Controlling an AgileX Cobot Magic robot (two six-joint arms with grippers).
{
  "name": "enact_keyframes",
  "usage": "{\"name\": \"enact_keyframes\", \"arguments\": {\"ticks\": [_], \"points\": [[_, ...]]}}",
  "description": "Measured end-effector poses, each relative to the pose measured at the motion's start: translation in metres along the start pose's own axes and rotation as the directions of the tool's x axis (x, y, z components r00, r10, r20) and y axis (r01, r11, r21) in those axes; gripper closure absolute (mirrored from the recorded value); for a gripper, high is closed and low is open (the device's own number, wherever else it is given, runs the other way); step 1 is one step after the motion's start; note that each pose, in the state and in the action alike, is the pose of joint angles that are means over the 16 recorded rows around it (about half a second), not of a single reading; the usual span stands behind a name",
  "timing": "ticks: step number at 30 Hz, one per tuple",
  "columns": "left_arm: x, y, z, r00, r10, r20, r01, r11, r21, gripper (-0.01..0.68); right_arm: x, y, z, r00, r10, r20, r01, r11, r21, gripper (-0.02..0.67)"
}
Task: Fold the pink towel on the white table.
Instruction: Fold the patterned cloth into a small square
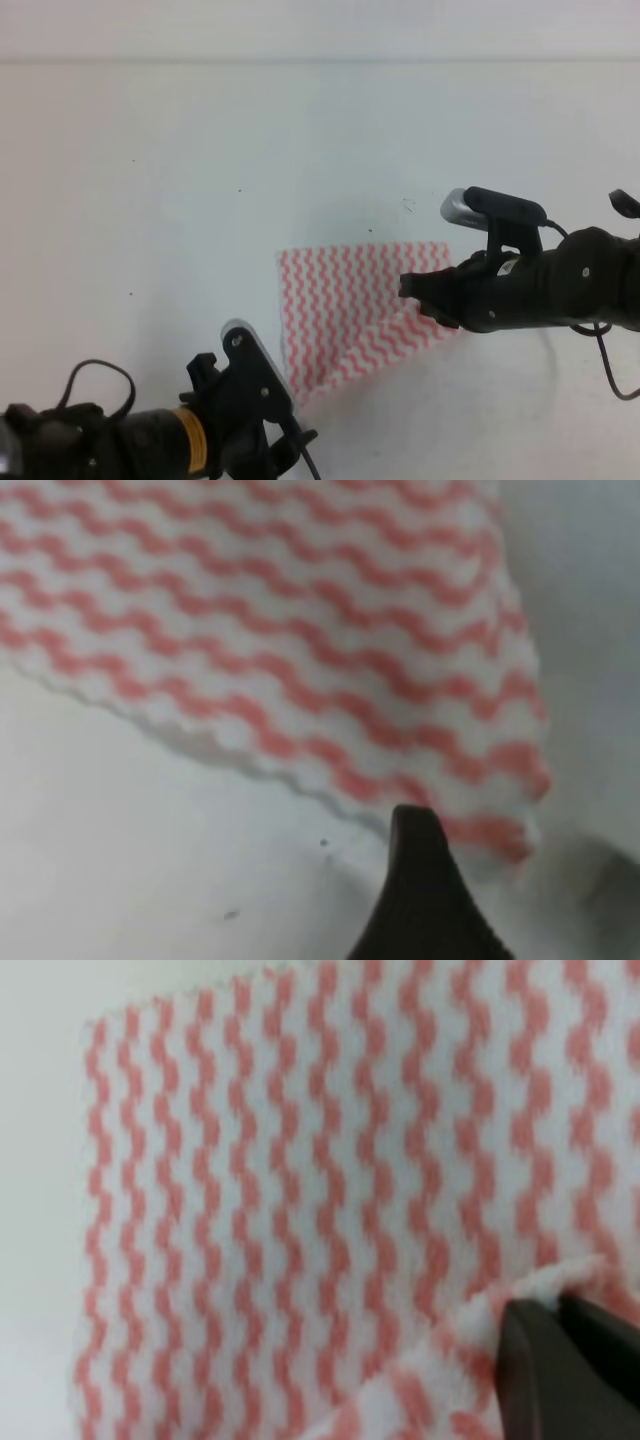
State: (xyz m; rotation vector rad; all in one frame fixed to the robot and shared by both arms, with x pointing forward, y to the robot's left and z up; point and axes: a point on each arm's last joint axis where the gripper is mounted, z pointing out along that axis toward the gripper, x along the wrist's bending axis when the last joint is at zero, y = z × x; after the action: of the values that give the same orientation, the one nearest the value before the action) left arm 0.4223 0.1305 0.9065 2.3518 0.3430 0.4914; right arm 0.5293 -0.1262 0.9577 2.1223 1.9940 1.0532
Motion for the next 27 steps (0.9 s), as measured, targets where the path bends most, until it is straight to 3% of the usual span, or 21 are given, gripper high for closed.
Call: {"name": "enact_keyframes", "arguments": {"ticks": [5, 27], "points": [[-0.002, -0.005, 0.006, 1.000, 0.013, 0.016, -0.014, 1.000, 0.025, 0.267, 0.000, 0.000, 0.000, 1.000, -0.002, 0.000, 0.002, 1.000, 0.004, 0.666], [-0.003, -0.017, 0.009, 0.997, 0.062, 0.036, -0.067, 0.988, 0.142, 0.442, 0.000, -0.001, 0.000, 1.000, -0.009, 0.001, 0.009, 1.000, 0.009, 0.666]]}}
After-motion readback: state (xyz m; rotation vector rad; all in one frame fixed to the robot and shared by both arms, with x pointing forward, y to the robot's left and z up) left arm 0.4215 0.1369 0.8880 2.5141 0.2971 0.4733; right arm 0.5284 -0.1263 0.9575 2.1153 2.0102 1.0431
